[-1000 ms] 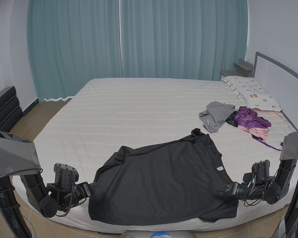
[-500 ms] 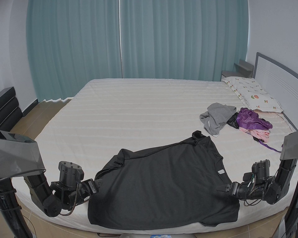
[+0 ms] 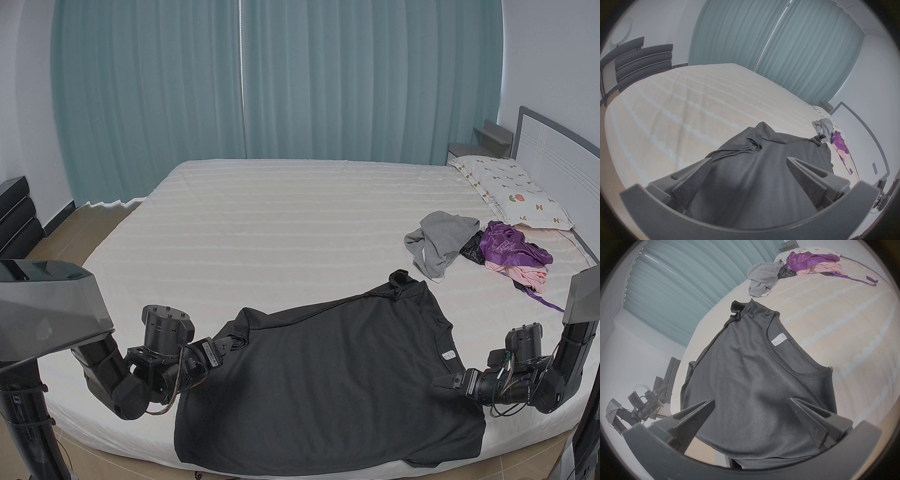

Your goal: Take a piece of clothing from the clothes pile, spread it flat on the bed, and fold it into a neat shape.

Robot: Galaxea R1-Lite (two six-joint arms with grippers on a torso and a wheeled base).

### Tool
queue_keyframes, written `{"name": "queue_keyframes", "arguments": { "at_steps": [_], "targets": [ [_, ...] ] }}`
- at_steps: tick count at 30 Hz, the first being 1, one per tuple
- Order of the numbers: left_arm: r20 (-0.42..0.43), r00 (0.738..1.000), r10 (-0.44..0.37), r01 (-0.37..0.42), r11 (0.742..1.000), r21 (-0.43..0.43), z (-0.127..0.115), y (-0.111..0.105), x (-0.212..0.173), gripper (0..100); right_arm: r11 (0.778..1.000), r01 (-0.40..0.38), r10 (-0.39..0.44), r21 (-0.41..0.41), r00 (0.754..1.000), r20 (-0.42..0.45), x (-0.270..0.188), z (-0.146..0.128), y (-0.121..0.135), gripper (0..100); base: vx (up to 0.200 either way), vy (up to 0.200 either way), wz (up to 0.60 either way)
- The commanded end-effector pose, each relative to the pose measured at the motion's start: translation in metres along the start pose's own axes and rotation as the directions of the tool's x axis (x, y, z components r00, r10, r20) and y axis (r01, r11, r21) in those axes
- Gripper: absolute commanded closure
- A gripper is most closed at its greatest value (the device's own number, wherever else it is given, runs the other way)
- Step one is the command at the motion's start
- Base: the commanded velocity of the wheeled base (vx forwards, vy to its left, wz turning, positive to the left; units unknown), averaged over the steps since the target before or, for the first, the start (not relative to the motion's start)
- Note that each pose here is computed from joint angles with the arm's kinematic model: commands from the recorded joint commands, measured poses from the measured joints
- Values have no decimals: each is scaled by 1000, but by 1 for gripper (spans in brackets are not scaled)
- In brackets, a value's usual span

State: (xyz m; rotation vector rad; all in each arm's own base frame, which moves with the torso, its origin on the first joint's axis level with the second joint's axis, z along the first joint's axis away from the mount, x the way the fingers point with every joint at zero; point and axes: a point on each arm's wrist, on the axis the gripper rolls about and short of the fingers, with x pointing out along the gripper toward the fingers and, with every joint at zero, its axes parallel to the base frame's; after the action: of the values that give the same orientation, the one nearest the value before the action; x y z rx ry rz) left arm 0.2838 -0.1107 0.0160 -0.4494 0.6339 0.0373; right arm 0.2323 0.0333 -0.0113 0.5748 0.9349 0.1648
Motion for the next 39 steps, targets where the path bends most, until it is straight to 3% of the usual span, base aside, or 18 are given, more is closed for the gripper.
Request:
{"name": "queue_keyframes", "arguments": {
  "at_steps": [1, 7, 12, 17, 20, 25, 31, 39],
  "targets": [
    [-1, 999, -36, 36, 999, -22, 13, -20, 33, 0, 1000, 3, -3, 1, 1000, -10, 2, -2, -1, 0, 0, 0, 0],
    [-31, 990, -137, 131, 983, -128, 13, -42, 72, 0, 1000, 9, -9, 4, 1000, -20, 5, -3, -2, 0, 0, 0, 0],
    [-87, 978, -191, 178, 975, -132, 10, -46, 86, 0, 1000, 15, -14, 9, 999, -29, 8, -3, -4, 0, 0, 0, 0],
    [-95, 979, -183, 169, 976, -138, 12, -46, 99, 0, 1000, 16, -16, 9, 999, -33, 10, -4, -5, 0, 0, 0, 0],
    [-127, 969, -211, 182, 961, -206, 6, -50, 107, 0, 1000, 15, -15, 8, 999, -32, 10, -3, -5, 0, 0, 0, 0],
    [-126, 966, -227, 197, 957, -213, 10, -51, 112, 0, 1000, 8, -8, 11, 1000, -25, 12, -1, -3, 0, 0, 0, 0],
    [-184, 966, -182, 144, 969, -203, 13, -55, 123, 0, 1000, -2, 3, 12, 999, -34, 14, -3, 2, 0, 0, 0, 0],
    [-141, 978, -153, 118, 967, -226, 27, -41, 142, 0, 1000, -5, 6, 10, 999, -33, 15, -2, 3, 0, 0, 0, 0]
  ]
}}
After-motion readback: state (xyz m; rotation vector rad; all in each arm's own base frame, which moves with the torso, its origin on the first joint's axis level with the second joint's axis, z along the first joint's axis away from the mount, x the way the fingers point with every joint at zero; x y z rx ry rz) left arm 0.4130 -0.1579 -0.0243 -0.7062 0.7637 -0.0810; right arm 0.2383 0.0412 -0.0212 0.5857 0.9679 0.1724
